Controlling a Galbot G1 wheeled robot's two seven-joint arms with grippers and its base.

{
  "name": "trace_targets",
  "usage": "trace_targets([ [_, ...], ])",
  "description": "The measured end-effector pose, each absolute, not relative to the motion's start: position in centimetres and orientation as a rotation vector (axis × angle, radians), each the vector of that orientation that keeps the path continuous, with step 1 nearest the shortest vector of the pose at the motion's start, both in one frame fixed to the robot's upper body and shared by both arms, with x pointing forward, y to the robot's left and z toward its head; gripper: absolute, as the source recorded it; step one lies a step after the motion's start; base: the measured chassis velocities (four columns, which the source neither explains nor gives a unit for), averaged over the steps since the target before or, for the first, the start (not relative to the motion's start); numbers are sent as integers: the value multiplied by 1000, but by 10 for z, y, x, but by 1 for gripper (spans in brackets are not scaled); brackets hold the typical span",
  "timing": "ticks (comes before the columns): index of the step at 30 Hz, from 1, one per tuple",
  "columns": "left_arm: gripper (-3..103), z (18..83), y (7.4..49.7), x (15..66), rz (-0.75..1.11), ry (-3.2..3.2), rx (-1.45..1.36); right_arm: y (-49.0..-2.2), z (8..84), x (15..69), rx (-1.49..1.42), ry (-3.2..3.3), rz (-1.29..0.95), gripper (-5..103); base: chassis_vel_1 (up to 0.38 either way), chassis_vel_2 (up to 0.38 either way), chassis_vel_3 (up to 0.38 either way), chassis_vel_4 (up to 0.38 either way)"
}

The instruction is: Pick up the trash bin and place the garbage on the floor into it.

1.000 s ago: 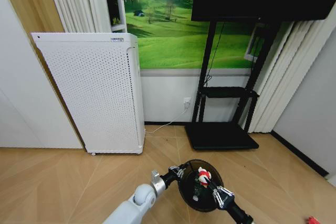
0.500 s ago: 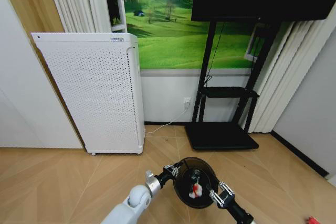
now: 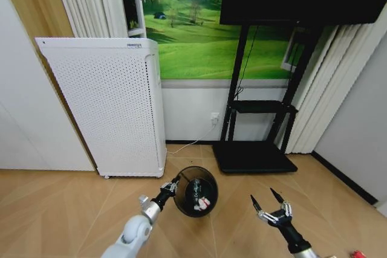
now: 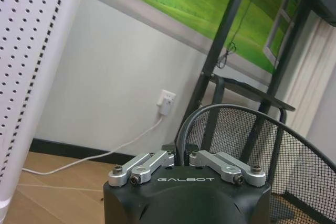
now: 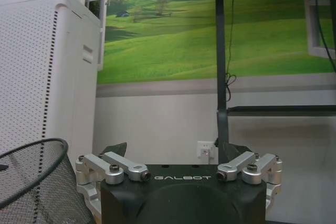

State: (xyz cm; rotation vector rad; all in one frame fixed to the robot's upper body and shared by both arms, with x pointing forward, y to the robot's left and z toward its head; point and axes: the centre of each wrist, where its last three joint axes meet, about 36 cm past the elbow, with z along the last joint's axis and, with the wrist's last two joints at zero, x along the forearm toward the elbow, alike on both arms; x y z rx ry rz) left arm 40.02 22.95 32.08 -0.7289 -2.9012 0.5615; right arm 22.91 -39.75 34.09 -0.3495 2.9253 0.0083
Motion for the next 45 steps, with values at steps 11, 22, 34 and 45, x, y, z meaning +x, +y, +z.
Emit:
trace_targets([
  [11, 7, 323, 249, 371, 593, -2943, -564, -450, 278, 218, 128, 3177, -135, 100, -218, -208, 204, 224],
  [22, 7, 324, 245, 374, 598, -2947, -604, -518, 235, 202, 627, 3533, -349, 100, 13, 3, 10, -2],
  [34, 7, 317, 236, 370, 627, -2942, -644, -554, 224, 179, 772, 3592, -288, 91, 0, 0, 0, 0],
  [45, 7, 308, 235, 358, 621, -2930, -651, -524, 224, 184, 648, 3522, -244, 100, -28, -21, 24, 28],
])
